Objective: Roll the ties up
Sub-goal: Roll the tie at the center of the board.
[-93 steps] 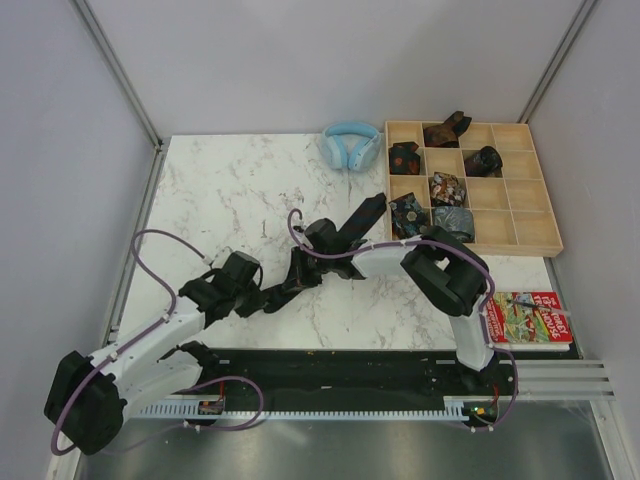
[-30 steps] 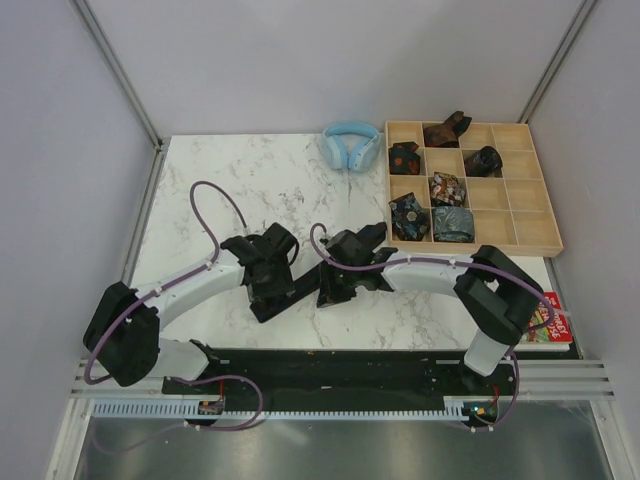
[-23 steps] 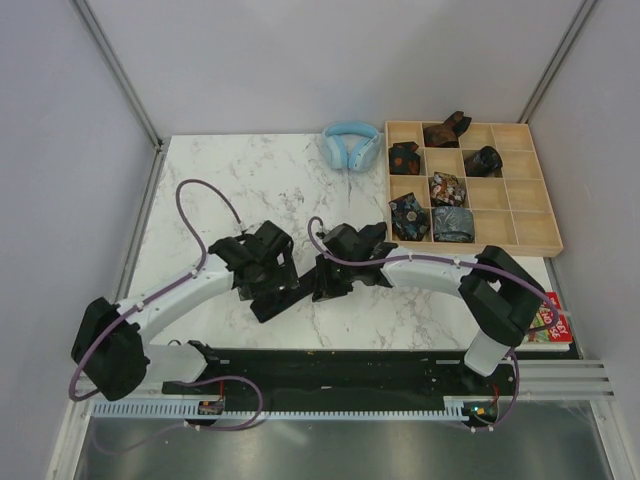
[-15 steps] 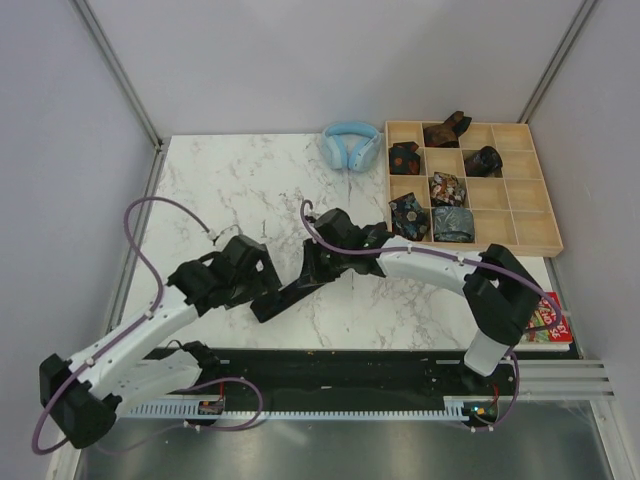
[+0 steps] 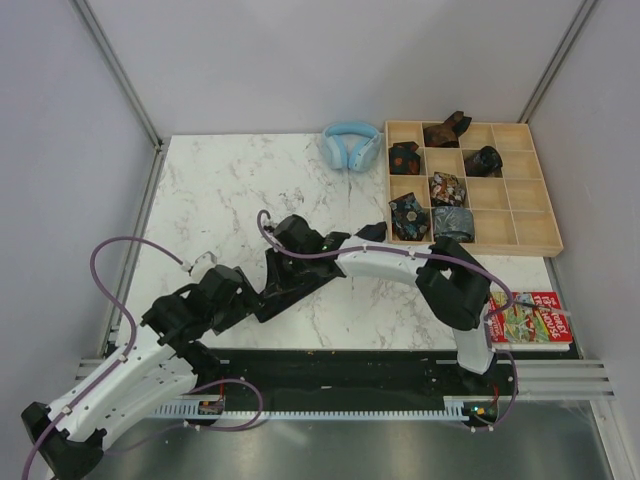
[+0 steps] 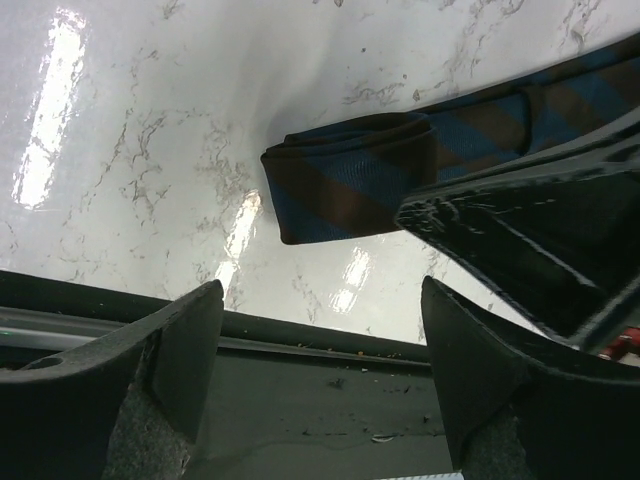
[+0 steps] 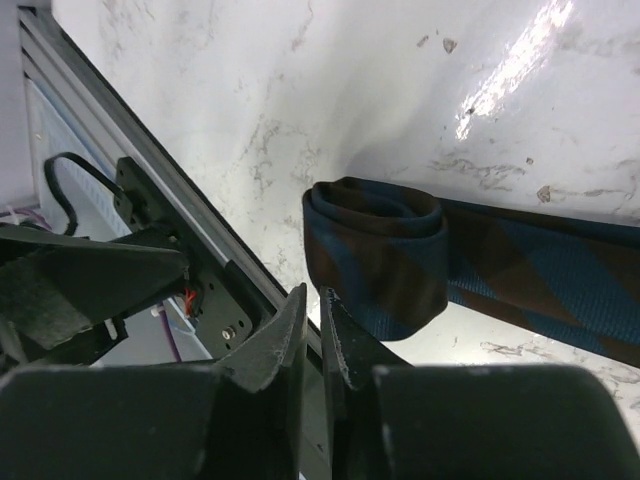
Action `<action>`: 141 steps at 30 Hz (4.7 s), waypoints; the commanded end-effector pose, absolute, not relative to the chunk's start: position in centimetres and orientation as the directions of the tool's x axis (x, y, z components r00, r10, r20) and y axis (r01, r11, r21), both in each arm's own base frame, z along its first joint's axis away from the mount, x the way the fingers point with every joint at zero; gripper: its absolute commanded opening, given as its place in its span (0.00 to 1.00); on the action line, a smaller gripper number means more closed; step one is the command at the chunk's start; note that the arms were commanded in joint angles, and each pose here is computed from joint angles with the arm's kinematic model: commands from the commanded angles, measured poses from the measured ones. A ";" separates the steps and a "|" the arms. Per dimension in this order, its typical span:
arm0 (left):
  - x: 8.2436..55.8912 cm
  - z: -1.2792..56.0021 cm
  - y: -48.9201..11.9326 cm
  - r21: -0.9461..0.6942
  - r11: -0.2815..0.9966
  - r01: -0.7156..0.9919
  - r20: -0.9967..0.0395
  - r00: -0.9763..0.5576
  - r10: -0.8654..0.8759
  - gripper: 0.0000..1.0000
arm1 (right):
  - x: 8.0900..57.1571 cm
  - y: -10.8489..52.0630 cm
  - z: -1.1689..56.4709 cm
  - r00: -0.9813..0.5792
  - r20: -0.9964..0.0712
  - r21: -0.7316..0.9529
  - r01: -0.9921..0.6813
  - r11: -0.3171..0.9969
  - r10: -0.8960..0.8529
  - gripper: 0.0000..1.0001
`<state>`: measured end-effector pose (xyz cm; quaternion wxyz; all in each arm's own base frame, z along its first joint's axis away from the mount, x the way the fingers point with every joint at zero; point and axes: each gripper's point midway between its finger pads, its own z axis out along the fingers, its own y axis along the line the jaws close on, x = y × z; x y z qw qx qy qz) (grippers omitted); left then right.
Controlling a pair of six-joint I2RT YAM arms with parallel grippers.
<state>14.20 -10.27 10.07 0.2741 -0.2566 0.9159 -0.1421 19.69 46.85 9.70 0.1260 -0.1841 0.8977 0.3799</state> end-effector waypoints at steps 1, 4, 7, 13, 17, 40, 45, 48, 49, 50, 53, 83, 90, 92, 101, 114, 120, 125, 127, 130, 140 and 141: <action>14.4 10.2 -10.6 -0.418 0.806 -0.418 -0.412 -0.704 -0.579 0.85 | 20.0 47.6 9.2 -0.903 -0.362 0.630 -0.421 0.652 -0.233 0.17; 14.3 10.0 -10.6 -0.410 0.810 -0.419 -0.407 -0.711 -0.574 0.84 | 20.4 46.9 8.0 -0.908 -0.351 0.614 -0.407 0.676 -0.228 0.17; 14.4 9.7 -10.9 -0.415 0.812 -0.410 -0.407 -0.715 -0.569 0.86 | 20.8 46.1 6.8 -0.915 -0.337 0.605 -0.391 0.693 -0.222 0.16; 14.7 8.9 -11.1 -0.425 0.813 -0.398 -0.414 -0.713 -0.566 0.87 | 21.1 44.6 5.0 -0.922 -0.318 0.589 -0.376 0.716 -0.222 0.16; 15.2 8.3 -11.0 -0.416 0.816 -0.401 -0.428 -0.706 -0.564 0.87 | 21.2 43.8 3.7 -0.928 -0.300 0.584 -0.362 0.727 -0.221 0.16; 19.1 4.2 -12.3 -0.327 0.849 -0.415 -0.490 -0.693 -0.528 0.72 | 22.1 42.0 1.0 -0.947 -0.249 0.616 -0.316 0.722 -0.202 0.15; 18.4 2.1 -11.5 -0.283 0.830 -0.480 -0.467 -0.687 -0.556 0.62 | 21.9 41.6 0.0 -0.951 -0.230 0.619 -0.305 0.724 -0.205 0.15; 17.9 0.9 -11.4 -0.279 0.820 -0.500 -0.445 -0.689 -0.572 0.60 | 21.8 41.5 -0.3 -0.953 -0.223 0.620 -0.301 0.725 -0.205 0.15; 17.8 0.7 -11.4 -0.276 0.820 -0.502 -0.440 -0.692 -0.572 0.60 | 21.9 41.4 -0.4 -0.954 -0.222 0.620 -0.298 0.725 -0.202 0.15; 17.8 0.5 -11.4 -0.277 0.822 -0.498 -0.440 -0.695 -0.569 0.57 | 21.7 41.3 -0.7 -0.955 -0.216 0.620 -0.296 0.727 -0.205 0.15; 18.0 0.3 -11.6 -0.273 0.824 -0.497 -0.438 -0.698 -0.567 0.52 | 21.7 41.2 -1.0 -0.956 -0.212 0.620 -0.291 0.729 -0.202 0.14; 16.3 9.6 -12.4 -0.295 0.919 -0.263 -0.446 -0.812 -0.375 0.02 | 17.0 45.9 2.3 -0.956 -0.222 0.660 -0.292 0.692 -0.192 0.14; 16.1 10.6 -12.8 -0.309 0.921 -0.236 -0.439 -0.824 -0.358 0.02 | 15.2 47.5 3.1 -0.952 -0.231 0.667 -0.307 0.679 -0.203 0.14; 16.2 10.8 -13.0 -0.309 0.924 -0.225 -0.435 -0.830 -0.348 0.02 | 15.0 47.6 3.1 -0.951 -0.233 0.665 -0.308 0.680 -0.203 0.14; 17.1 9.6 -14.8 -0.248 0.951 -0.186 -0.377 -0.885 -0.271 0.02 | 15.0 47.3 3.2 -0.950 -0.242 0.663 -0.309 0.682 -0.196 0.14; 18.4 7.2 -16.6 -0.207 0.960 -0.187 -0.328 -0.911 -0.249 0.02 | 16.4 45.3 3.0 -0.952 -0.244 0.654 -0.301 0.694 -0.183 0.16; 18.9 5.8 -17.1 -0.176 0.966 -0.187 -0.308 -0.922 -0.235 0.02 | 16.7 43.6 3.8 -0.952 -0.244 0.635 -0.302 0.711 -0.187 0.26; 19.0 4.9 -17.4 -0.158 0.971 -0.179 -0.299 -0.929 -0.220 0.02 | 16.6 41.3 4.0 -0.951 -0.248 0.606 -0.302 0.736 -0.186 0.33; 19.0 4.6 -17.5 -0.149 0.973 -0.176 -0.295 -0.931 -0.214 0.02 | 16.3 40.4 4.1 -0.950 -0.250 0.593 -0.302 0.746 -0.187 0.36; 19.0 4.4 -17.8 -0.139 0.976 -0.166 -0.290 -0.936 -0.200 0.03 | 16.0 39.2 4.1 -0.950 -0.251 0.582 -0.301 0.756 -0.185 0.37; 19.7 6.3 -18.8 -0.177 0.974 -0.145 -0.318 -0.928 -0.196 0.59 | 16.4 37.5 7.1 -0.935 -0.318 0.564 -0.321 0.760 -0.159 0.39; 19.7 6.7 -18.9 -0.187 0.972 -0.138 -0.328 -0.924 -0.195 0.64 | 16.4 37.6 7.6 -0.932 -0.326 0.565 -0.329 0.757 -0.161 0.39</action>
